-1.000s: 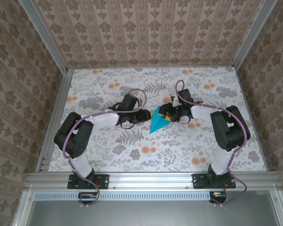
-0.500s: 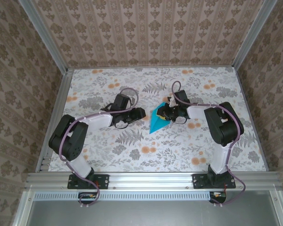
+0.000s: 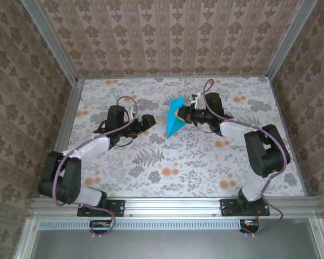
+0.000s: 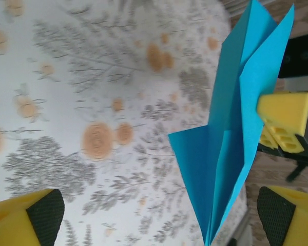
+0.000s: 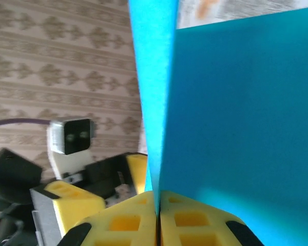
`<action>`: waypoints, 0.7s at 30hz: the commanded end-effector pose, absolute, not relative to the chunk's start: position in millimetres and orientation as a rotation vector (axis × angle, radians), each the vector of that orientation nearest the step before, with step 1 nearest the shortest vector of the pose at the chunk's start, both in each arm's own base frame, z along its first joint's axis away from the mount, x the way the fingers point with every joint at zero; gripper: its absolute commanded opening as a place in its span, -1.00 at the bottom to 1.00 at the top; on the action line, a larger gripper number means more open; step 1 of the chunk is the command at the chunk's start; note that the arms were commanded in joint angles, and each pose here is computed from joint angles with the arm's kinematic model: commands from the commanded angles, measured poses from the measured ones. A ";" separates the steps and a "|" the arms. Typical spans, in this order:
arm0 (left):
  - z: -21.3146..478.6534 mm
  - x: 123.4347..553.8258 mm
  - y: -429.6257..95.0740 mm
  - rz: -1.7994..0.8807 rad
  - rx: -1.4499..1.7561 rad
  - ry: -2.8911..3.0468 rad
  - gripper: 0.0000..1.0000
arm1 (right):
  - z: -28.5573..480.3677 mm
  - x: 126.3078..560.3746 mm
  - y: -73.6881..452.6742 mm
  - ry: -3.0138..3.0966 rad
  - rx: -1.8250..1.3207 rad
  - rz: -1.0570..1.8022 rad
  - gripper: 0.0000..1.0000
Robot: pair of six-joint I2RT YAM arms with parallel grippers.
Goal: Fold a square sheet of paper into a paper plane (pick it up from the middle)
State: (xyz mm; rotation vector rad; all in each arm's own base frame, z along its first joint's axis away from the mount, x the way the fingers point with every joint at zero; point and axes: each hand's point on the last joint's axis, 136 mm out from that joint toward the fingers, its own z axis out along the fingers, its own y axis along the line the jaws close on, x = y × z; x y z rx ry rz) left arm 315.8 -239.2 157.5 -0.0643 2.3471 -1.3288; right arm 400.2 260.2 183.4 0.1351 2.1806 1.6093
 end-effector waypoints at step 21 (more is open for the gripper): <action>282.6 277.8 -311.3 -1.767 0.264 1.936 0.51 | 271.7 377.3 276.9 1.972 0.128 1.969 -0.77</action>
